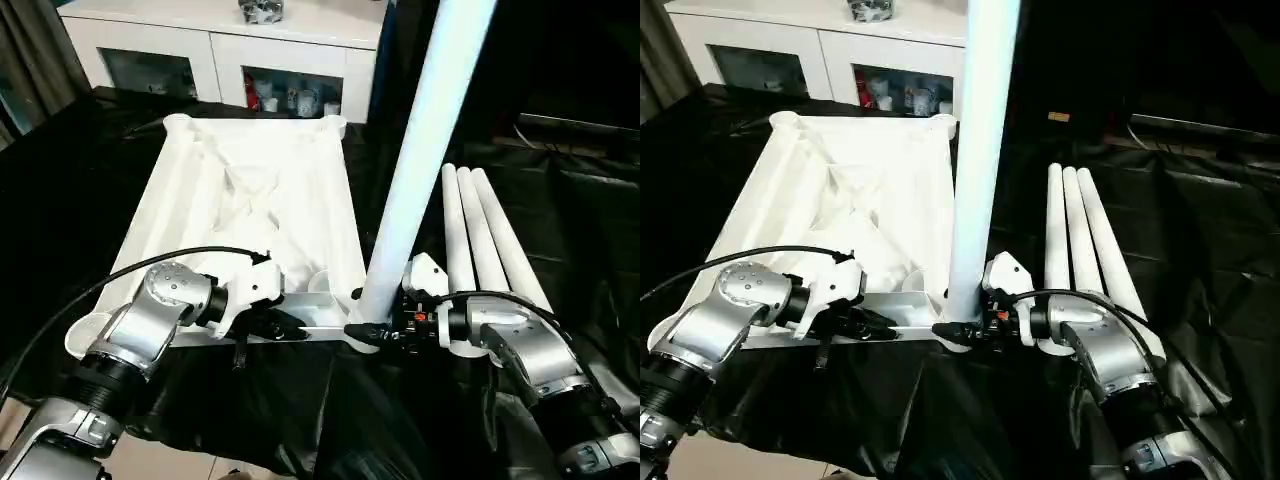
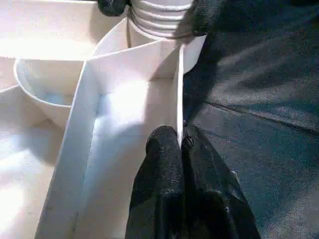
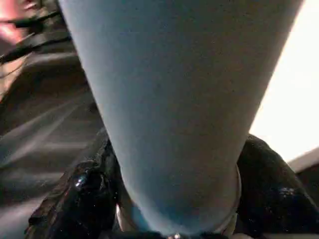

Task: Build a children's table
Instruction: Rotate leg to tighten

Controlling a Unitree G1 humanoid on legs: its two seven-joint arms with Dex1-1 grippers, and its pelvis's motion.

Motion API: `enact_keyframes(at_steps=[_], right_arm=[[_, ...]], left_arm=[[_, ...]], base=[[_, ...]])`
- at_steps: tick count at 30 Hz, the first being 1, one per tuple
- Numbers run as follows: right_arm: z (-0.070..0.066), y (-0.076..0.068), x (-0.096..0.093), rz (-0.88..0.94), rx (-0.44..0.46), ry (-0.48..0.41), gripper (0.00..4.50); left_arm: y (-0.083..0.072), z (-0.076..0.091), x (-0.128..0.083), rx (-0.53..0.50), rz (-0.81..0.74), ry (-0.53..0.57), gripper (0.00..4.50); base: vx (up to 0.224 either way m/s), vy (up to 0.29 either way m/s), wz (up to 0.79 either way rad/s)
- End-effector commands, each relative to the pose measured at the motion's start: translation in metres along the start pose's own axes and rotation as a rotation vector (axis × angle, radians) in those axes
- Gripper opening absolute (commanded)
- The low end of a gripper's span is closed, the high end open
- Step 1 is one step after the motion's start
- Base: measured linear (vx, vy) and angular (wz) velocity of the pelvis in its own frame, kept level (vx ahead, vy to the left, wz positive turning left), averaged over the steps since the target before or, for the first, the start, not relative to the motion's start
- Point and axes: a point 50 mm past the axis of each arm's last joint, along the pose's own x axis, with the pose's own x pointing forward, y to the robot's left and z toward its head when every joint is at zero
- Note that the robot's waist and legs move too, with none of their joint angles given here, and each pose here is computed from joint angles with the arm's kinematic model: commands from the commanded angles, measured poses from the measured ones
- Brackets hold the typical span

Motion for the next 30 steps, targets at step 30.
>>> enact_keyframes(at_steps=[30], right_arm=[[0.005, -0.026, 0.046, -0.391, 0.007, -0.109, 3.82]], left_arm=[[-0.003, 0.03, 0.049, -0.047, 0.168, -0.105, 0.0]], base=[[0.0, 0.0, 0.0]])
